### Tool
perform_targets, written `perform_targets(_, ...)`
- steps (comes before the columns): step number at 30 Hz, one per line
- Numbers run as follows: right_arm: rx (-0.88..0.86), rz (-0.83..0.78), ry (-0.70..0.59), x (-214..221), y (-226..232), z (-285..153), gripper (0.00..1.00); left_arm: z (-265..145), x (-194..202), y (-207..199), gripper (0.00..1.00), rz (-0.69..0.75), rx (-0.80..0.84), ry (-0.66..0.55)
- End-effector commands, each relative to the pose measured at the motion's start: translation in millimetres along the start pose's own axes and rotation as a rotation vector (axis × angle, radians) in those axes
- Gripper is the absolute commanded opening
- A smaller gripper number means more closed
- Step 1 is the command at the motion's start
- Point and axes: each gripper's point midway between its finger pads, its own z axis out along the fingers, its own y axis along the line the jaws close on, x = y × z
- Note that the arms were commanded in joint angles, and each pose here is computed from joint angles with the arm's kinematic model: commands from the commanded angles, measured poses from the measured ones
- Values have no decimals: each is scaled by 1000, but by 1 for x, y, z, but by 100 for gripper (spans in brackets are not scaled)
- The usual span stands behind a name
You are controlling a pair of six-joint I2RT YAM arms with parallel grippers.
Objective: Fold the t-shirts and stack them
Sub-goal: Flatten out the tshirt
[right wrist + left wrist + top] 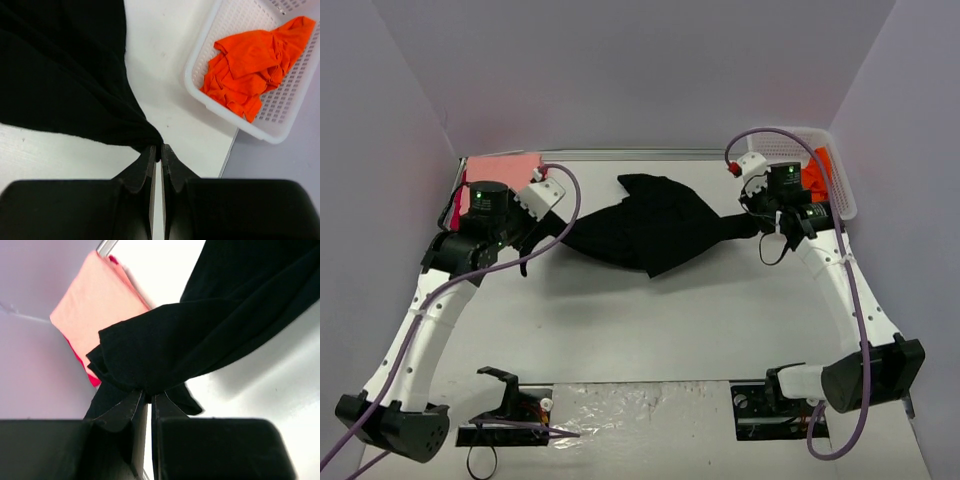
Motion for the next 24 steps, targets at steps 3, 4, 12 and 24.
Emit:
perform_targets(3,92,4,-23,12,-14,-47,0,-57,0,18,2,-48,-93,-31)
perform_targets(4,99,10,-29,13,-15,-52,0,-63,-2,19,2,-52,-95,-41)
perform_targets(12,172,61,-46,8,-30,-72,0,-78,-16,27,3,-150,-119,-91)
perform_targets(24,71,18,344,94,1,53,0,75,98,-47,2,-136,83,263)
